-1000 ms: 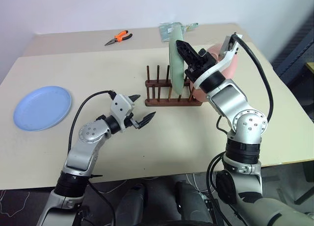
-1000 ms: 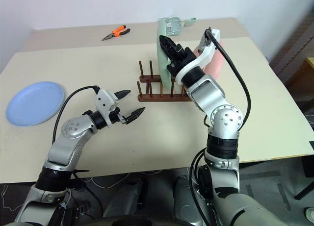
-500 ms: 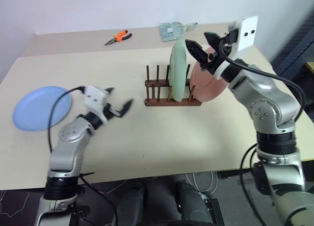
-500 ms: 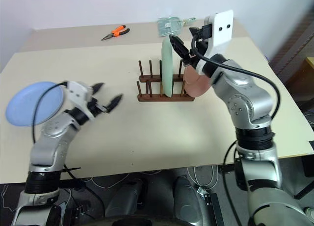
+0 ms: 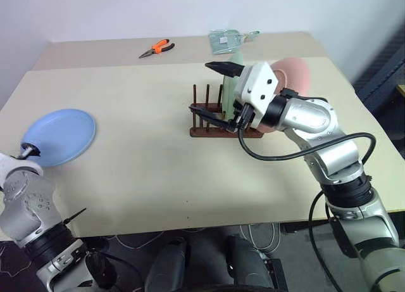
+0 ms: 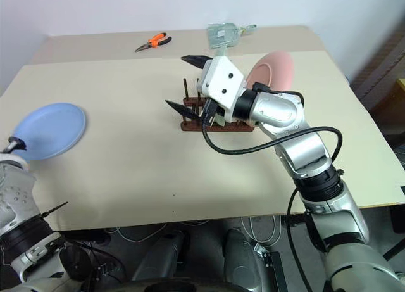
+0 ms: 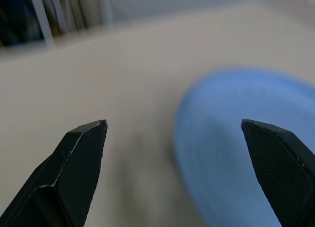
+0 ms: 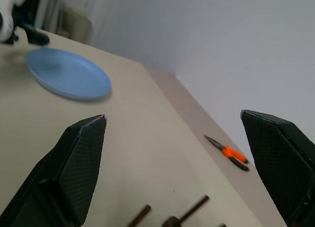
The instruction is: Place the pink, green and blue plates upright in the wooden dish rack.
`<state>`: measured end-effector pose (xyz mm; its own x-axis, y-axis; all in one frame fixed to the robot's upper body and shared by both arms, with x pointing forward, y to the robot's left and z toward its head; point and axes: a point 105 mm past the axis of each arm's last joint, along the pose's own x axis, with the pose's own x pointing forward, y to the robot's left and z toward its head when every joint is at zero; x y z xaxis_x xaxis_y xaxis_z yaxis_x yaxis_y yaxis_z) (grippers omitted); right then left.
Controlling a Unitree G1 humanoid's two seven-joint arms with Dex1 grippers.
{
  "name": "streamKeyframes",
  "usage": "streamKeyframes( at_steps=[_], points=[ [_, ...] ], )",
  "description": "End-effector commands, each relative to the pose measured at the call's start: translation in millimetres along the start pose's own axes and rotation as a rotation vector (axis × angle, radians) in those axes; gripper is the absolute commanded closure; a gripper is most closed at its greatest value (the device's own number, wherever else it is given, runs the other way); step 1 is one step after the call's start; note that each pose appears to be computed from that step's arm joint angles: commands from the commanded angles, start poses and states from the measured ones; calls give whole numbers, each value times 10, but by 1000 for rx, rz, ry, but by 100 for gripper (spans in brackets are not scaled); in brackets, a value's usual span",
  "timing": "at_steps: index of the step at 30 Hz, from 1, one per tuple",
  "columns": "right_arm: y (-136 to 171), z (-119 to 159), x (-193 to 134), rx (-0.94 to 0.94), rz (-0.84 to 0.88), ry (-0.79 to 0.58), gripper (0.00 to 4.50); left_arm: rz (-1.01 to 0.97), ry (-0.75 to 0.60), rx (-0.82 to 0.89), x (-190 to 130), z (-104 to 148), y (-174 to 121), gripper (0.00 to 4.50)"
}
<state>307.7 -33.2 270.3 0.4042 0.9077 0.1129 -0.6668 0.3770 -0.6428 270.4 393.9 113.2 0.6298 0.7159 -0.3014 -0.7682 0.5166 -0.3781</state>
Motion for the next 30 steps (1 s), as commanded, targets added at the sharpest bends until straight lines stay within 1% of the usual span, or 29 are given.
streamKeyframes(
  at_steps=[1, 3, 4, 5, 6, 10, 11, 13, 15, 16, 18, 20, 22, 23, 25, 28, 30],
  points=[
    [57, 93, 27, -21, 18, -50, 5, -31, 63, -146, -61, 0, -22, 0],
    [79, 87, 43, -21, 19, -55, 5, -48, 77, -197, -67, -14, -30, 0],
    [96, 73, 52, -19, 17, -54, 0, -74, 82, -229, -65, -10, -64, 56],
    [112, 58, 56, -14, 15, -53, 0, -98, 89, -256, -59, -6, -99, 87],
    [123, 43, 54, -12, 12, -50, 0, -105, 94, -274, -51, -4, -113, 132],
    [123, -7, 35, 2, 5, -31, 0, -76, 113, -316, -18, -12, -102, 351],
    [108, -27, 25, 8, -2, -20, 0, -95, 106, -331, -16, 11, -151, 393],
    [89, -42, 12, 12, -10, -9, 0, -135, 93, -338, -20, 53, -247, 393],
    [70, -31, 8, -3, -23, -7, 0, -202, 49, -324, -53, 139, -389, 393],
    [55, -20, 10, -21, -33, -6, 0, -277, 13, -281, -113, 216, -549, 393],
    [43, -10, 16, -46, -41, -4, 0, -372, -37, -218, -209, 303, -755, 393],
    [115, -3, 74, -124, 8, 2, 0, -581, -139, -143, -512, 475, -1241, 393],
    [200, 13, 131, -177, 50, -9, 0, -716, -210, -87, -766, 551, -1546, 393],
    [222, 20, 147, -184, 58, -16, 0, -737, -225, -72, -816, 559, -1600, 393],
    [249, 53, 179, -174, 63, -42, 0, -726, -218, -36, -819, 507, -1641, 393],
    [276, 65, 207, -170, 68, -56, 0, -667, -180, -47, -730, 405, -1572, 393],
    [306, 51, 217, -174, 76, -55, 0, -547, -170, -96, -587, 355, -1389, 339]
  ],
)
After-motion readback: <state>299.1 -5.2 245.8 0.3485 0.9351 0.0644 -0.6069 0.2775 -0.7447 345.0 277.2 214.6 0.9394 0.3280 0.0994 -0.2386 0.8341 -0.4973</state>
